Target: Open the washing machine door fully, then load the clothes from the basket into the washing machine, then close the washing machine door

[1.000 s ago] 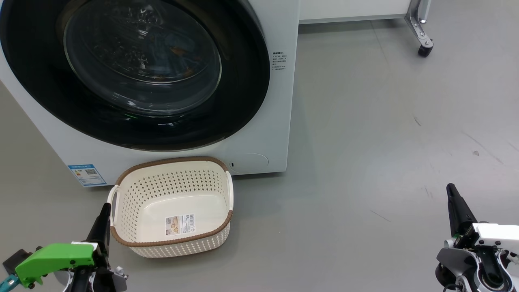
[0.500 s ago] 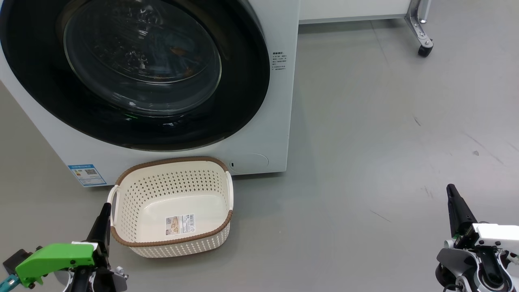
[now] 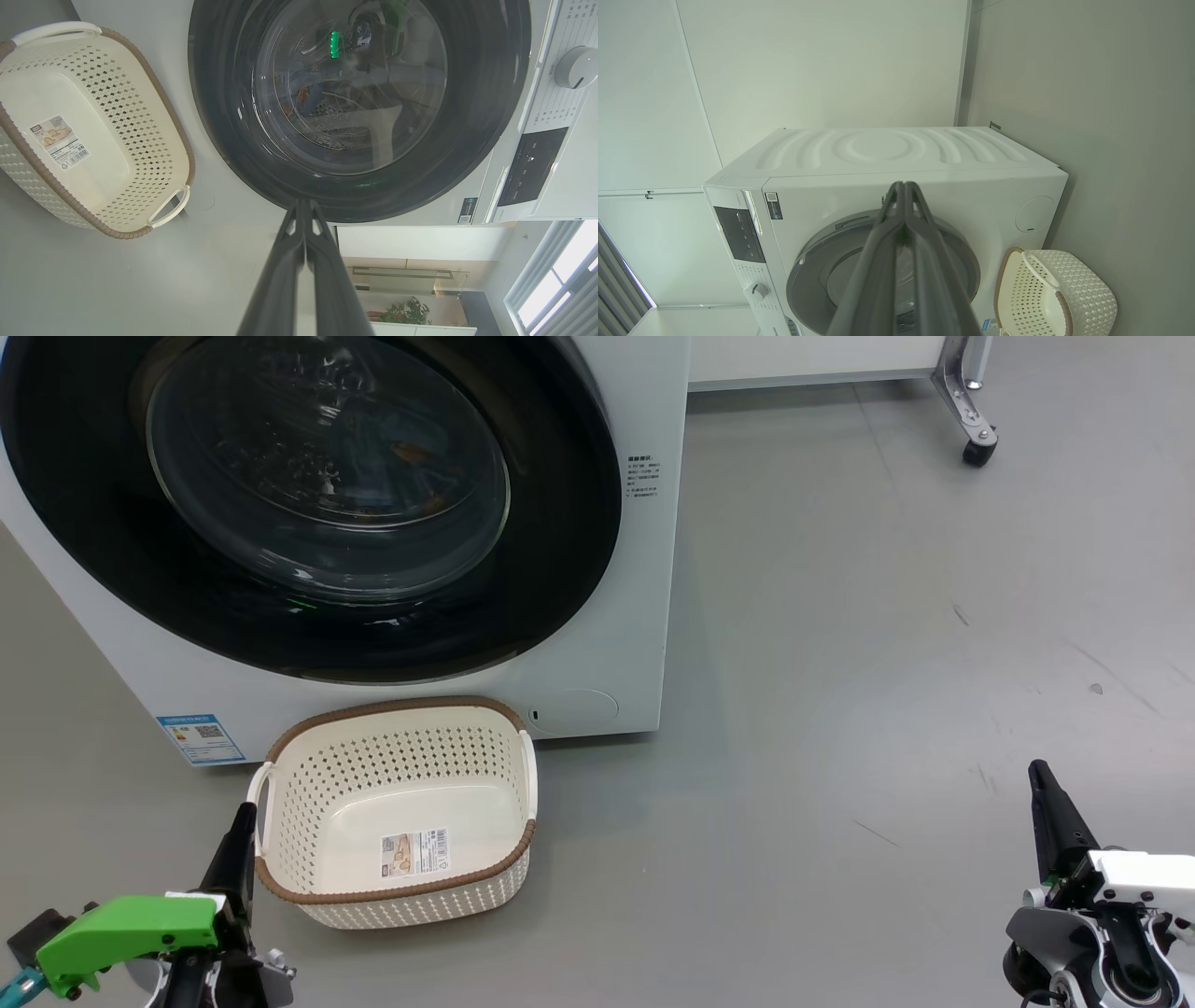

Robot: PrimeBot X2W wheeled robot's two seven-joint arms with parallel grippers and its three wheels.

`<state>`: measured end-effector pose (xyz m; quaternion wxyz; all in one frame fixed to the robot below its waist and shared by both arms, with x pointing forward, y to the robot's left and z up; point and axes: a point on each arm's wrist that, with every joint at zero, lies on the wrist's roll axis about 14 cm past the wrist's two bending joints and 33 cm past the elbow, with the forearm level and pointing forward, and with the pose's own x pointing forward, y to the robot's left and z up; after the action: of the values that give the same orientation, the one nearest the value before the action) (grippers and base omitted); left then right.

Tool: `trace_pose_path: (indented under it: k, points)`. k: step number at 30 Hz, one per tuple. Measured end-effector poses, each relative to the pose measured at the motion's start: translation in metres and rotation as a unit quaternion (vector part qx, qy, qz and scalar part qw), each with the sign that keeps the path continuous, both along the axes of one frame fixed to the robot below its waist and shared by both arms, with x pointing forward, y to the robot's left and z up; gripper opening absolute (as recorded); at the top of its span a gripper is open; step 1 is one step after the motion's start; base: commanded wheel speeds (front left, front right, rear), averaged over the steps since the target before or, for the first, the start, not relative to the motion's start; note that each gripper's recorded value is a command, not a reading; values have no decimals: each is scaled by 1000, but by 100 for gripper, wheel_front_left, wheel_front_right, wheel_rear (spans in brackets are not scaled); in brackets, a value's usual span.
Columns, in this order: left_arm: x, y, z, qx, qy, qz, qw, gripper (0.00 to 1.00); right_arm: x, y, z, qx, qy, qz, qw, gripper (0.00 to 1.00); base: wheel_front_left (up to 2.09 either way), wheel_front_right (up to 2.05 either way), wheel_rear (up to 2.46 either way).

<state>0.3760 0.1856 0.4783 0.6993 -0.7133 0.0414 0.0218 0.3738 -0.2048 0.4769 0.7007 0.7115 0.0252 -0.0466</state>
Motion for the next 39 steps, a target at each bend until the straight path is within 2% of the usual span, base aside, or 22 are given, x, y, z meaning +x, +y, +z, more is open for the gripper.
trace_pose_path:
  k: [39]
  points:
    - [0, -1, 0, 0, 0, -1, 1000, 0, 0, -1, -1, 1, 1, -2, 1000, 0, 0, 0, 0]
